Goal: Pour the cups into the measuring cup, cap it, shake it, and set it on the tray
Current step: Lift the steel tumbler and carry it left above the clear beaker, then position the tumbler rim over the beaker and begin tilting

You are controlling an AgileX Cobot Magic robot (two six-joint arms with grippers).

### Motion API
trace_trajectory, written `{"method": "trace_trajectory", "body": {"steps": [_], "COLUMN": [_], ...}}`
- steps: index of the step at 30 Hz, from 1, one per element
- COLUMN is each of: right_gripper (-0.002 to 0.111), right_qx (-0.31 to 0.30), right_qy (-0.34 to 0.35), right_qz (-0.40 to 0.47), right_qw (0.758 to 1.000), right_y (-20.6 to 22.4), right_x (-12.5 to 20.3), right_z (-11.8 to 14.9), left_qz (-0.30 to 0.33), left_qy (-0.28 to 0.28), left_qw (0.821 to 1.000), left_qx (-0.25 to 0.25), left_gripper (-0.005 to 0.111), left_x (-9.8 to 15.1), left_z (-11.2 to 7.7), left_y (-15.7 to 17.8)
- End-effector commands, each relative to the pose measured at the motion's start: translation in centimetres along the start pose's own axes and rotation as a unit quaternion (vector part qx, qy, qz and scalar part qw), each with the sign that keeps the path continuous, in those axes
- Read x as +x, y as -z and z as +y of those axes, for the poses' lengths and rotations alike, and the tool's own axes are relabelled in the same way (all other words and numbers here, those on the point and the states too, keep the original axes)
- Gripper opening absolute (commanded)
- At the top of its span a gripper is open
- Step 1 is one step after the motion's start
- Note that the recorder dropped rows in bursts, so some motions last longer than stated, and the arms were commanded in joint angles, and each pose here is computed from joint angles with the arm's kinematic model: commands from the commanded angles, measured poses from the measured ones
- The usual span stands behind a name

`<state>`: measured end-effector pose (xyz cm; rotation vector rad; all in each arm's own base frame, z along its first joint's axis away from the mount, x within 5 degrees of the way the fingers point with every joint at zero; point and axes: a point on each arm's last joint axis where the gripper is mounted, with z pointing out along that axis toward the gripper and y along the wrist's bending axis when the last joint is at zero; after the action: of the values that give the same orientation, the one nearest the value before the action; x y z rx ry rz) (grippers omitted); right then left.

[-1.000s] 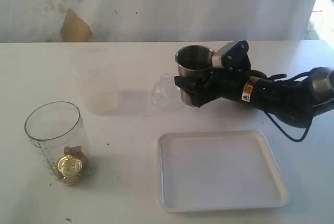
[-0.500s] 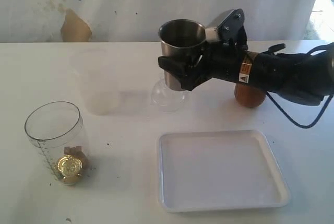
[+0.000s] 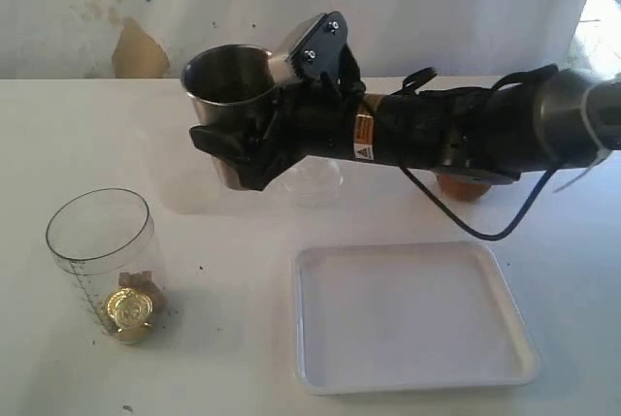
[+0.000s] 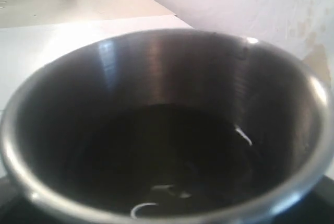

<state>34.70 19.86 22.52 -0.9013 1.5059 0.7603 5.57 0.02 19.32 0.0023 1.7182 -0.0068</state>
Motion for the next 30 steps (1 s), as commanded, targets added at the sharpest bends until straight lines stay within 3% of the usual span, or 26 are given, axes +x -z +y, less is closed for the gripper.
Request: {"method": "trace_trajectory", "body": {"steps": [1,12,30], "right_gripper": [0.000,0.000,0.000], "right_qx": [-0.015,-0.017,-0.019], "right_qy": [0.007,0.027,0.051], "right_qz": [-0.029,-0.002,0.014], "right_qw": [0.999,0.999,0.998], "right_y": [-1.2,-4.2,-5.6], "right_x": [-2.3,-3.1,-1.2], "right_z": [1.6,3.7,3.4], "left_qz": [-0.001,-0.001,-0.001], "left_qy": [0.001,0.001,0.001], "left_qw": [1.000,1.000,1.000], "left_qx": [0.001,0.001,0.001], "left_gripper": [0.000,0.000,0.000], "left_x": [0.1,0.1,0.1], "left_z": [0.0,0.0,0.0], "left_y": [0.0,0.0,0.0]}}
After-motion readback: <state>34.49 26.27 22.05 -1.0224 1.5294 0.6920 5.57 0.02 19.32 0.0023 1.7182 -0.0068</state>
